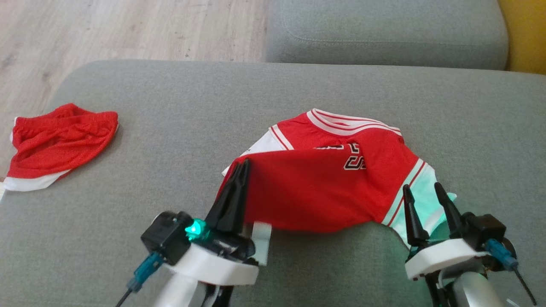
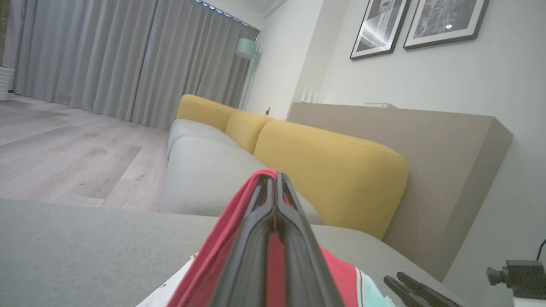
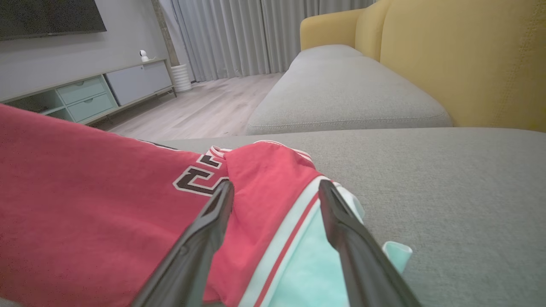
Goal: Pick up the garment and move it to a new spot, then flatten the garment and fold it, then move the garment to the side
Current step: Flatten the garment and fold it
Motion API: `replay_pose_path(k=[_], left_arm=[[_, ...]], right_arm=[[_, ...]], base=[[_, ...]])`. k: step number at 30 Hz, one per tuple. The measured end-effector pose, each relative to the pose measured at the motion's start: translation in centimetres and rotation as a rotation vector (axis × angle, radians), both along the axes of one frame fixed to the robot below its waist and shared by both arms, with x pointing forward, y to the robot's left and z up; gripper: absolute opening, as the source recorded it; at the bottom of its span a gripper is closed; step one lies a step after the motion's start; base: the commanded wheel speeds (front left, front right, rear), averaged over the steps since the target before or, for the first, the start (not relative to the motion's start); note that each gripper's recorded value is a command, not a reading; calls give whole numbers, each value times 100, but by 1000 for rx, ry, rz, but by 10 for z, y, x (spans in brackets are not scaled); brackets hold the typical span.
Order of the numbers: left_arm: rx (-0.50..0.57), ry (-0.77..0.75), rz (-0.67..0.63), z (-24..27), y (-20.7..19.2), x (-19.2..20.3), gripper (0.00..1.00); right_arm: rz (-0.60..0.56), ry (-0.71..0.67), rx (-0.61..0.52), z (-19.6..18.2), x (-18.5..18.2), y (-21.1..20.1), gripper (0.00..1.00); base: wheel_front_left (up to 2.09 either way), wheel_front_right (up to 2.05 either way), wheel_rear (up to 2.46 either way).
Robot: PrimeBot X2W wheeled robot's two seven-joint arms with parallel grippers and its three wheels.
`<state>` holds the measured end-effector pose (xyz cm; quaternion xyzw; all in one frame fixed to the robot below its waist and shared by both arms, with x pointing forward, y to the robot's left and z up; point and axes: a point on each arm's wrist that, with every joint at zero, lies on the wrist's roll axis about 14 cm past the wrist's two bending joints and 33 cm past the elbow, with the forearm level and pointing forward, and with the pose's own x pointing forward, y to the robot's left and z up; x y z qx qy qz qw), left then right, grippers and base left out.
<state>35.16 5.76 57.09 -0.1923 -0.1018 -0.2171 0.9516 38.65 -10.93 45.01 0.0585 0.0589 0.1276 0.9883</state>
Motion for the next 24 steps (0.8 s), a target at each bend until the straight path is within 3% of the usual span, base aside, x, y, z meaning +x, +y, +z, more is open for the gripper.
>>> replay_pose_path(k=[11,18,19,20,21,22,23,24], left_arm=[[71,247,96,-84,33,33,0],[108,274,132,-97,42,72,0],[112,280,137,-99,43,76,14],[118,301,145,-106,46,83,93],[116,311,154,-109,48,85,93],[112,315,163,-110,50,86,33],[115,313,172,-109,53,87,0],[118,309,181,-108,56,87,0]], right_arm=[[-37,69,2,-24,-1,-12,100],[-95,95,-16,-34,2,-36,100],[-102,101,-19,-36,1,-39,100],[-111,109,-24,-38,-1,-43,100],[-114,111,-24,-39,-1,-44,100],[-116,113,-25,-40,-1,-45,100],[-116,113,-25,-40,-1,-45,100],[-115,113,-24,-40,-1,-44,100]], base=[[0,0,0],[0,0,0],[0,0,0],[0,0,0],[0,0,0],[0,0,0],[0,0,0],[0,0,0]])
